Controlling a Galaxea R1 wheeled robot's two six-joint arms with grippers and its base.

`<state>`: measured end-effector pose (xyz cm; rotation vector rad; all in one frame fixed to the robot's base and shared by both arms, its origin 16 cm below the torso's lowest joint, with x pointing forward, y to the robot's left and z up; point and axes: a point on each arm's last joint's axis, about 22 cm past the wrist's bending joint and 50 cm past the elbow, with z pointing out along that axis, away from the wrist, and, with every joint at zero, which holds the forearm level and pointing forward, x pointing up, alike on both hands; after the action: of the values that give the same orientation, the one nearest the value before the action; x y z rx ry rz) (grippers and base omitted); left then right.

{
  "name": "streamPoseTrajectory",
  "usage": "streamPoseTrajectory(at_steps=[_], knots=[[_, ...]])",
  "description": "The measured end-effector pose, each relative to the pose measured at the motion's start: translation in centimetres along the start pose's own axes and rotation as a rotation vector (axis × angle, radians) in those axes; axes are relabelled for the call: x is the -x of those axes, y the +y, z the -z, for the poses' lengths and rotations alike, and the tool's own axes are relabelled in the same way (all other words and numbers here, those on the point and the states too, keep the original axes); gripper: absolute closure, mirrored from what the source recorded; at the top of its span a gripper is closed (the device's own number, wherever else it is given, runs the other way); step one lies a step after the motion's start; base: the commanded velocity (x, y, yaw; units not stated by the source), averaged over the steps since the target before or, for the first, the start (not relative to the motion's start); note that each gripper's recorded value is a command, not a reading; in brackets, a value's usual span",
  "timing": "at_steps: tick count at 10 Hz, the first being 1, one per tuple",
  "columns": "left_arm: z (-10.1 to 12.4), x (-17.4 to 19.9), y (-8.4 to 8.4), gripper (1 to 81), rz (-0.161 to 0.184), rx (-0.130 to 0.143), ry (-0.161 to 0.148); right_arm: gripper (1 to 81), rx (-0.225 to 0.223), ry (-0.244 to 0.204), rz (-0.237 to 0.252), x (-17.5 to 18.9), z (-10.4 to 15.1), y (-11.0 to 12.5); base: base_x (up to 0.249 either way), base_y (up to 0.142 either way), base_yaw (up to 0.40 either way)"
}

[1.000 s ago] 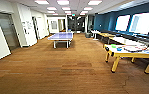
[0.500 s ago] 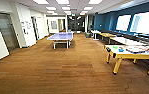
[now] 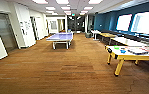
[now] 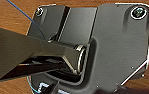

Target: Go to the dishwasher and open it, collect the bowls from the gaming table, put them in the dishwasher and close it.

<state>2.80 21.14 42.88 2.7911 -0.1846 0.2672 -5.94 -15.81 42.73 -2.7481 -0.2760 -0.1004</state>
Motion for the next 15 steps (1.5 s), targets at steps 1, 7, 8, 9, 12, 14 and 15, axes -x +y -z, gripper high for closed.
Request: streamPoseTrajectory(at_steps=[1, 7, 8, 9, 12, 14, 15], knots=[[0.0, 0.02, 0.02, 1.0, 0.0, 0.0, 0.001, 1.0, 0.0, 0.001, 0.0, 0.01, 0.0, 0.01, 0.181, 0.0, 0.0], [-0.03, 0.19, 0.2, 1.0, 0.001, 0.002, -0.002, 1.0, -0.001, -0.002, -0.001, 0.21, 0.01, -0.05, 0.181, 0.0, 0.0], [-0.08, 0.02, 0.27, 1.0, 0.001, 0.003, 0.0, 1.0, 0.0, 0.001, -0.001, -0.01, -0.01, -0.02, 0.182, 0.0, 0.0], [-0.06, 0.01, 0.24, 1.0, 0.0, 0.003, 0.001, 1.0, 0.0, 0.0, -0.001, 0.13, 0.01, -0.04, 0.189, 0.0, 0.0], [-0.08, 0.19, 0.41, 1.0, 0.002, 0.005, -0.001, 1.0, 0.0, -0.001, 0.0, 0.15, 0.01, -0.02, 0.191, 0.0, 0.0], [-0.09, 0.21, 0.45, 1.0, 0.002, 0.005, -0.002, 1.0, 0.0, -0.001, -0.001, 0.16, 0.0, -0.06, 0.191, 0.0, 0.0], [-0.05, 0.22, 0.29, 1.0, 0.001, 0.003, -0.002, 1.0, -0.001, -0.001, -0.001, 0.19, 0.0, -0.07, 0.191, 0.0, 0.0]])
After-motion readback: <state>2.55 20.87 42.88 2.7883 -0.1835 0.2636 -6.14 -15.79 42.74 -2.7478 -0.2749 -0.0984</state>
